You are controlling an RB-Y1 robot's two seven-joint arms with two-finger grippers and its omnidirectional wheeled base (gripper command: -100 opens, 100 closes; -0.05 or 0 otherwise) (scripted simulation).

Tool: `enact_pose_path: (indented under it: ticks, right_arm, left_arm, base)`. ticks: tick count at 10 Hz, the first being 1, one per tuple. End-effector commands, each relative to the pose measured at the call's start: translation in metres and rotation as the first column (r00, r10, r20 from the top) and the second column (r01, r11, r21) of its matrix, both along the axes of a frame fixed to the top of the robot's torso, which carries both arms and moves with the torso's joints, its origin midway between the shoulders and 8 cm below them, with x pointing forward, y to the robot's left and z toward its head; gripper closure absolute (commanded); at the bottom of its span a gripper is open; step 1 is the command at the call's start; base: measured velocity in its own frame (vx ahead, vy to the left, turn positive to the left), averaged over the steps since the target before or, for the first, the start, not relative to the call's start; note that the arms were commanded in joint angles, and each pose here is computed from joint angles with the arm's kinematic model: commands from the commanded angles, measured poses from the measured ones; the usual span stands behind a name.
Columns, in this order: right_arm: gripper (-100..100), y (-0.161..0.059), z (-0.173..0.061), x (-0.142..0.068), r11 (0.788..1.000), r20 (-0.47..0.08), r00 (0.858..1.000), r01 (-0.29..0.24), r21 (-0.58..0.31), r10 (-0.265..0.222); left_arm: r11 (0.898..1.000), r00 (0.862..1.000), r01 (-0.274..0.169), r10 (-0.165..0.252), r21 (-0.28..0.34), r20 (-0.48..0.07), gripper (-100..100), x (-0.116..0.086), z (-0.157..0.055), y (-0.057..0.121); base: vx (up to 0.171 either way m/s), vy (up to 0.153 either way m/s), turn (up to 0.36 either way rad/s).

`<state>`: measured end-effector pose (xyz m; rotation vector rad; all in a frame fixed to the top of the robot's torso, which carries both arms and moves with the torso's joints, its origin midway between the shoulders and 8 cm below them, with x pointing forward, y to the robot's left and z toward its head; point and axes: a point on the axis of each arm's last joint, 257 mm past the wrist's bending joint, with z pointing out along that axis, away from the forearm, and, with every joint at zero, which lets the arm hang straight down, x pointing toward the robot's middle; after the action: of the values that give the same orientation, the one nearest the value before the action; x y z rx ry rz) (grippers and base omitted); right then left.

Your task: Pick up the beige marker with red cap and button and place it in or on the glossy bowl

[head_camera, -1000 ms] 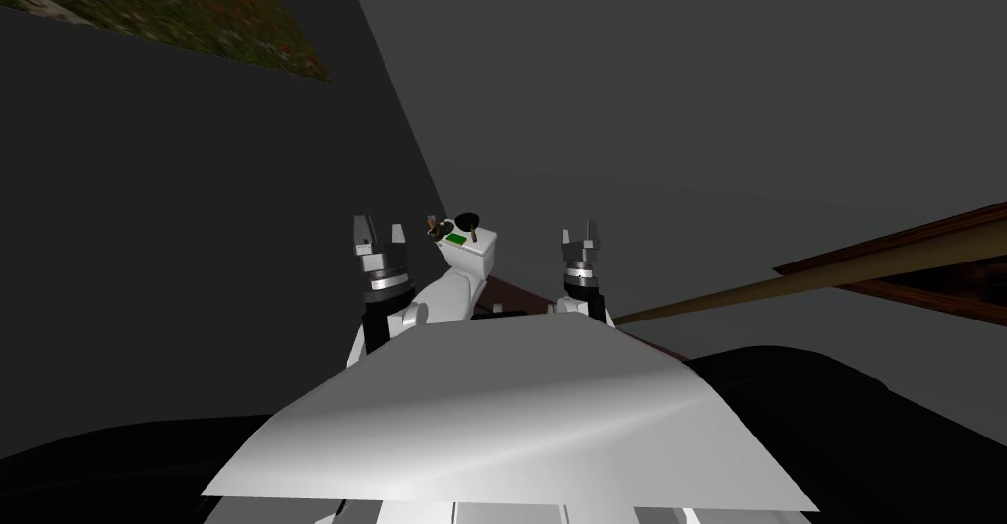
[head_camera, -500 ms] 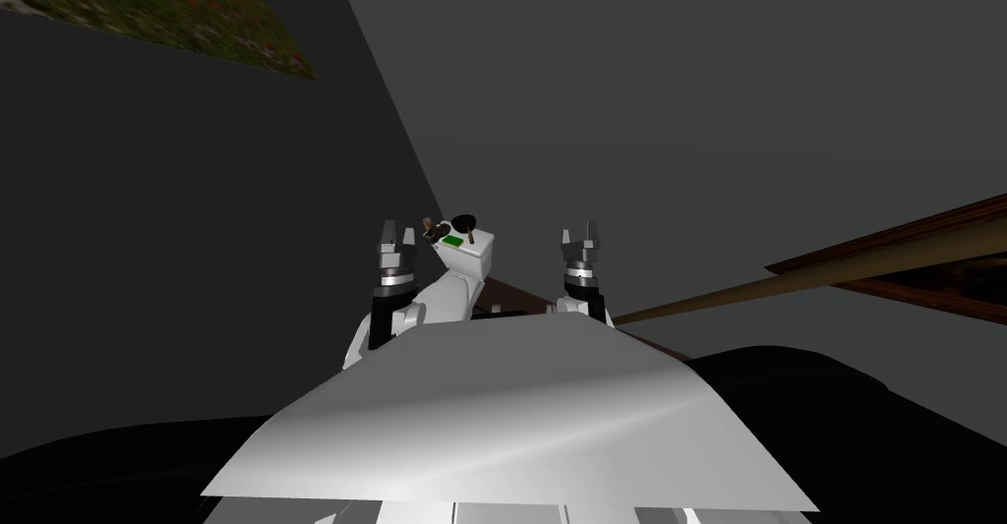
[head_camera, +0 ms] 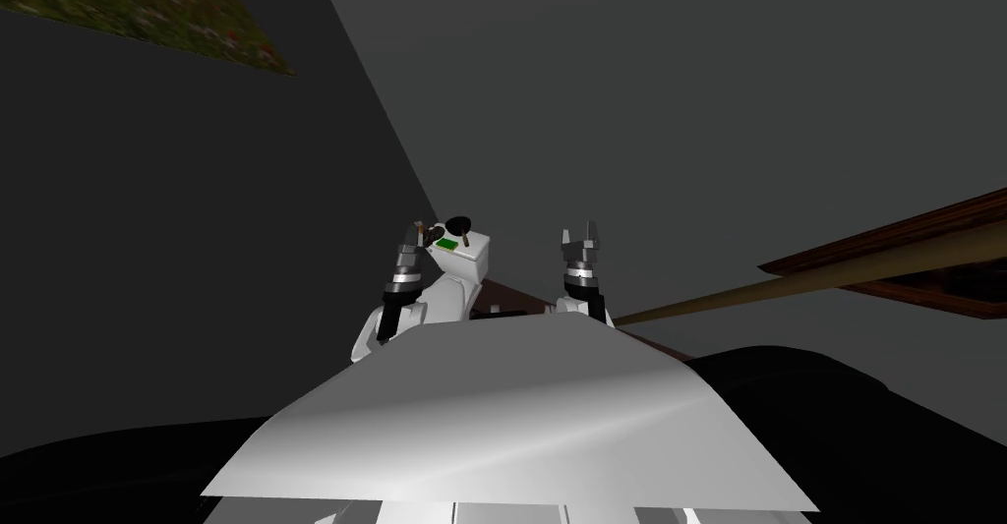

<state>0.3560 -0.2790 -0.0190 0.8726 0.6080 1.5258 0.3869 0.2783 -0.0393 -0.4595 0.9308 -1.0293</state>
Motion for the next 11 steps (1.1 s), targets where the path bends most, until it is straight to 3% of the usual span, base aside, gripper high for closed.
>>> enact_pose_path:
  ticks: [1,3,6,9,11]
  right_arm:
    - [0,0.000,0.000,0.000,1.000,0.000,1.000,0.000,0.000,0.000]
    - [0,0.000,0.000,0.000,1.000,0.000,1.000,0.000,0.000,0.000]
    - [0,0.000,0.000,0.000,1.000,0.000,1.000,0.000,0.000,0.000]
    - [0,0.000,0.000,0.000,1.000,0.000,1.000,0.000,0.000,0.000]
    - [0,0.000,0.000,0.000,1.000,0.000,1.000,0.000,0.000,0.000]
  left_arm:
    - [0.999,0.999,-0.018,0.019,0.050,-0.031,-100,0.007,-0.015,0.001]
    - [0.996,0.998,-0.027,0.031,0.082,-0.049,-100,0.011,-0.025,0.000]
    - [0.981,0.992,-0.048,0.068,0.186,-0.104,-100,0.025,-0.054,0.001]
    - [0.952,0.982,-0.057,0.108,0.301,-0.157,-100,0.038,-0.087,0.003]
    - [0.922,0.972,-0.055,0.137,0.384,-0.190,-100,0.045,-0.109,0.007]
  base:
    - [0.048,-0.032,-0.054]
    - [0.033,-0.027,-0.037]
    - [0.033,-0.019,-0.048]
    - [0.048,-0.028,-0.050]
    - [0.047,-0.030,-0.059]
